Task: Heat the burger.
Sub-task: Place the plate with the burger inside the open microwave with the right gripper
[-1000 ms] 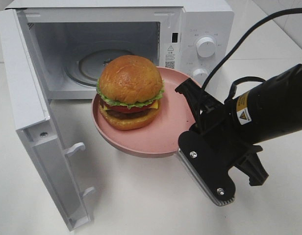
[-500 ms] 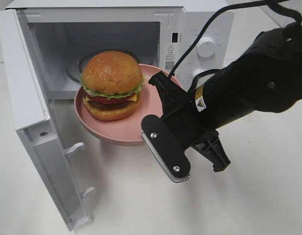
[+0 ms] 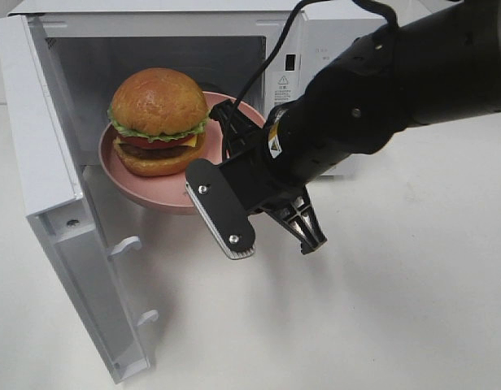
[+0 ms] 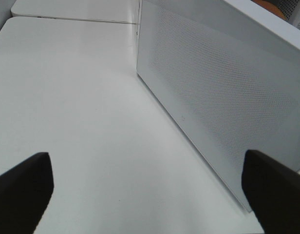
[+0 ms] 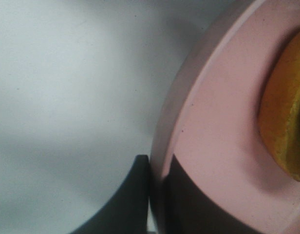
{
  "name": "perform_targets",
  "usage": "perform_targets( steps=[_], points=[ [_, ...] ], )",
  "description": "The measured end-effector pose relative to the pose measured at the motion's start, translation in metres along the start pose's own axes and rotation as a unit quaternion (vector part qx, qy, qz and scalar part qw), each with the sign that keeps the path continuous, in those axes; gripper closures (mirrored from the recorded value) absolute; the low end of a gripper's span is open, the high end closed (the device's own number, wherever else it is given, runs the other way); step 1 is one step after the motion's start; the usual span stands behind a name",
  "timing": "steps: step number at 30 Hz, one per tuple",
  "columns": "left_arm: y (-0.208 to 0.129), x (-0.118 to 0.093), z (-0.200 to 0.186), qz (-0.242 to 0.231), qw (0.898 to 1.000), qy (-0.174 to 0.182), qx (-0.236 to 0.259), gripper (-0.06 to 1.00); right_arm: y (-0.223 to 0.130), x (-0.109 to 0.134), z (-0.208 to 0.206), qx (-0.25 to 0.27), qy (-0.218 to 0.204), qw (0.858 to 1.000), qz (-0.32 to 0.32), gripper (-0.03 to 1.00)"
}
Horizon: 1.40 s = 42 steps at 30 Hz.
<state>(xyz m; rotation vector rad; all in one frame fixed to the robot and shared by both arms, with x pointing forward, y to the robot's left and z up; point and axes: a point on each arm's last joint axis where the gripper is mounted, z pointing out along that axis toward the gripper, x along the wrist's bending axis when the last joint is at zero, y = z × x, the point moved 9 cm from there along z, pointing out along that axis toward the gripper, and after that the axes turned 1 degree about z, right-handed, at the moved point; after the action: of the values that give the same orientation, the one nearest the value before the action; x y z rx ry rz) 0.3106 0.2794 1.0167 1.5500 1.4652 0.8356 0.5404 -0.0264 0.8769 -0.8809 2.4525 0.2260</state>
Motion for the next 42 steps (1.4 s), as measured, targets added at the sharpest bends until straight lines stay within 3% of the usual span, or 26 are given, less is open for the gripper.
perform_targets(
  steps=[9,16,25,42],
  points=[
    [0.000,0.000,0.000,0.000,1.000,0.000,0.000,-0.02,-0.001,-0.014,0.016,0.009,0.017,1.000,0.016,0.92],
    [0.000,0.000,0.000,0.000,1.000,0.000,0.000,-0.02,-0.003,-0.044,0.029,0.019,-0.004,0.998,0.064,0.92],
    [0.000,0.000,0.000,0.000,1.000,0.000,0.000,-0.02,-0.006,-0.055,0.044,0.033,0.008,0.995,0.098,0.92],
    [0.000,0.000,0.000,0.000,1.000,0.000,0.000,-0.02,-0.020,-0.092,0.076,0.057,-0.008,0.986,0.154,0.92]
  ],
)
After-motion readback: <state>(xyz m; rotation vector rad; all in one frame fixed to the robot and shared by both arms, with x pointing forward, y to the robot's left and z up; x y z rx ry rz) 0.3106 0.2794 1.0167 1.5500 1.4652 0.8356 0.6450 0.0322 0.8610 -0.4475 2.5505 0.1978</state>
